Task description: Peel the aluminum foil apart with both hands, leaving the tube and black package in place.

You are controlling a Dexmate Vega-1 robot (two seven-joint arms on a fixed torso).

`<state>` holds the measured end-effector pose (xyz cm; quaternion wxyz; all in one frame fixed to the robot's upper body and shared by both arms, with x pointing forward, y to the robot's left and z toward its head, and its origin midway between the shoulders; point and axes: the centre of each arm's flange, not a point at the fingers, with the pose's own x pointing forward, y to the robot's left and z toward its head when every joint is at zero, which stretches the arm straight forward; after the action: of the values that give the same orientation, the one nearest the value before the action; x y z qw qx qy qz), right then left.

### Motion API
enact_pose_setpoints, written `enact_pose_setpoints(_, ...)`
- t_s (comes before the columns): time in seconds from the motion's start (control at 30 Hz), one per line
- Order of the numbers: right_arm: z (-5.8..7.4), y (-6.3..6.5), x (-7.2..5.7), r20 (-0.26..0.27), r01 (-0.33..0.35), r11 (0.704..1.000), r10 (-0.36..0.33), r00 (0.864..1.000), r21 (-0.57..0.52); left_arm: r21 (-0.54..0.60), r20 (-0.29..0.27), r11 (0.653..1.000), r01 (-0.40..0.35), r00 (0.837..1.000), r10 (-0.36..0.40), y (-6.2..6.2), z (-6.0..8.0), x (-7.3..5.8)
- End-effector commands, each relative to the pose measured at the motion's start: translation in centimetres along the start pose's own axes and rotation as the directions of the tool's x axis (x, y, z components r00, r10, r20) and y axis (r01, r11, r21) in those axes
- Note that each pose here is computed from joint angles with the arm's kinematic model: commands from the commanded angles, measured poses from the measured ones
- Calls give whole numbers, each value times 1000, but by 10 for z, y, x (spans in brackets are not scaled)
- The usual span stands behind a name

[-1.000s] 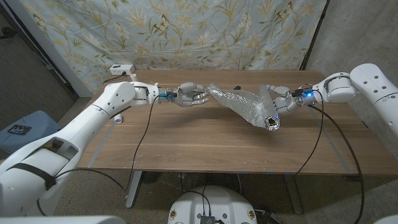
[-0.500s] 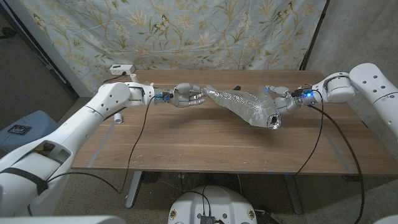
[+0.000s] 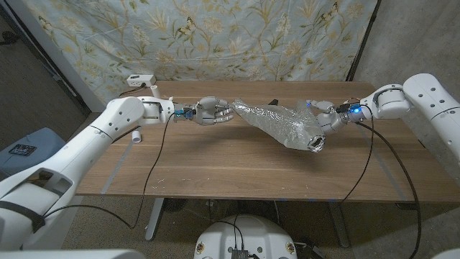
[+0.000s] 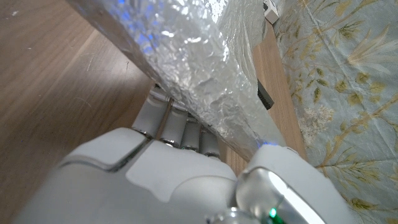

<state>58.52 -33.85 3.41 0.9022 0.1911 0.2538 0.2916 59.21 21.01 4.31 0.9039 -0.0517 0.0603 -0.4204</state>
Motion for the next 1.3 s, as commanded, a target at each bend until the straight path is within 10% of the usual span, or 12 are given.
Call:
enact_pose_setpoints(0.03,-3,-1,-1,-9,2,1000,-2,1000,0,0,12,1000,-24,1000,24,-1,-2,-12)
enact_pose_setpoints(1.3,-13,1,14,-56,-15,1000,15,998,2,-26,26,996,-85,996,85,2,-12,-37)
